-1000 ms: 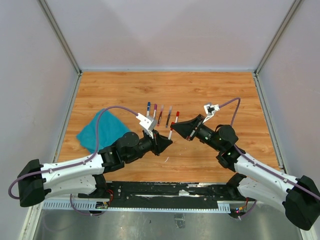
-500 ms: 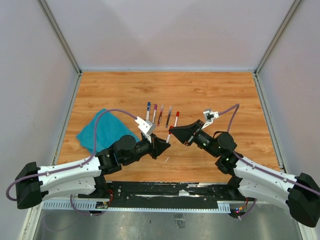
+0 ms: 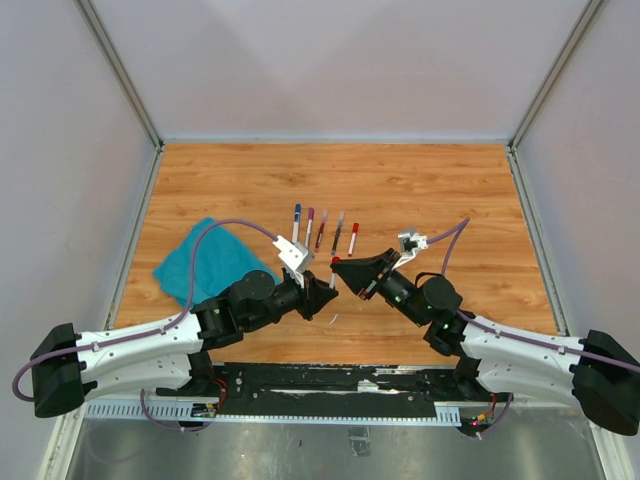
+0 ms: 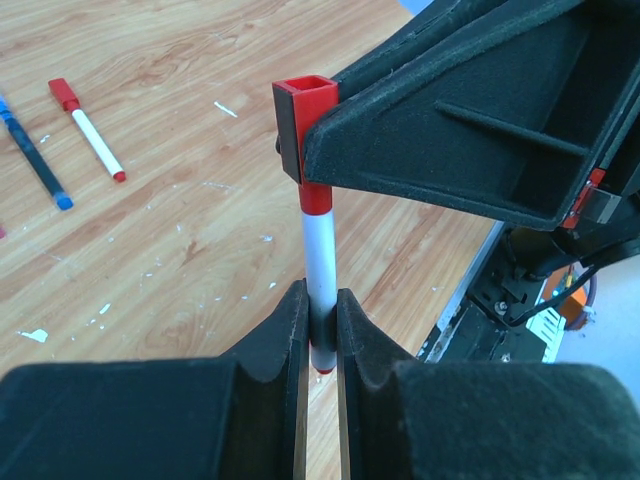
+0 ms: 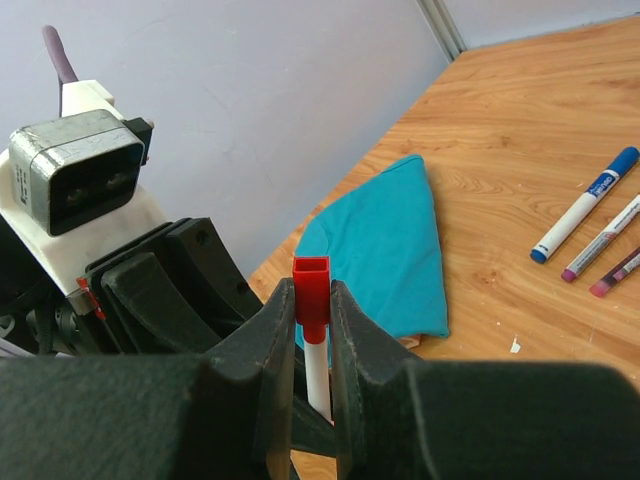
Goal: Insert the pens into the pen caps
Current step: Press the pen cap onto the pen.
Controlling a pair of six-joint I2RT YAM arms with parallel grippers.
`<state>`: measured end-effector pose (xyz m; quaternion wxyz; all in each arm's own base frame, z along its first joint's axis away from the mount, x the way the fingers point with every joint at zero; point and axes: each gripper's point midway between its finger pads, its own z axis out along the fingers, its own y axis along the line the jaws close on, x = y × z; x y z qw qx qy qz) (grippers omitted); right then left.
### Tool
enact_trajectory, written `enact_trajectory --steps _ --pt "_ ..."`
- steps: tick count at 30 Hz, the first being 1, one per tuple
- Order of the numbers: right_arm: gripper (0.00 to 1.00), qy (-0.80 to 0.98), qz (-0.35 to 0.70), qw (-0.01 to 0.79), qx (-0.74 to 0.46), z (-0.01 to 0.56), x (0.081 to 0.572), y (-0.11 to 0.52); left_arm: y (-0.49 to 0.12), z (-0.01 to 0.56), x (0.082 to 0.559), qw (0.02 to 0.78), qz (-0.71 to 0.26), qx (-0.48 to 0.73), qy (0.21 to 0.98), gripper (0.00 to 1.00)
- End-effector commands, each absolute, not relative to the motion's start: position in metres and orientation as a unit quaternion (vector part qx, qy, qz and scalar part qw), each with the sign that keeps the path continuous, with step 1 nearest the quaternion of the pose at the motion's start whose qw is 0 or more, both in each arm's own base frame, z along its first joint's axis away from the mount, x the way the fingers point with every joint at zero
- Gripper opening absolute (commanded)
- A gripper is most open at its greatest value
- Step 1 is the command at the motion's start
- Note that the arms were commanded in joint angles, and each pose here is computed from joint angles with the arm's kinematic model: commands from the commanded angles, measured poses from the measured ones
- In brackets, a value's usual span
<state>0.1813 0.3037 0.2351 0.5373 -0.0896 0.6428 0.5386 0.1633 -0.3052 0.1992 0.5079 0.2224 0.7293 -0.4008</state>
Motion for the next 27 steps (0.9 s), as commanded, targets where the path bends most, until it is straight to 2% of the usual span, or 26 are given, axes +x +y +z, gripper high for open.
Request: enact_trajectory --steps 1,8,14,25,27 --pt "0.01 0.804 0.418 0.369 -0.206 0.077 0.126 0.288 -0.295 0.378 0.176 0.665 -0.516 0.113 0.529 0.01" --pt "0.01 0.817 0.380 0.375 -0.217 0.066 0.126 0.280 -0.295 0.377 0.178 0.664 -0.511 0.111 0.535 0.00" --pt "0.02 0.777 0.428 0.404 -0.223 0.113 0.126 0.292 -0.298 0.365 0.178 0.657 -0.505 0.120 0.547 0.00" --pt "0.48 0.703 0.411 0.537 -0.222 0.230 0.154 0.280 -0.306 0.326 0.171 0.616 -0.503 0.146 0.589 0.00" --pt "0.52 0.696 0.390 0.561 -0.221 0.241 0.159 0.270 -0.304 0.320 0.172 0.612 -0.499 0.144 0.596 0.00"
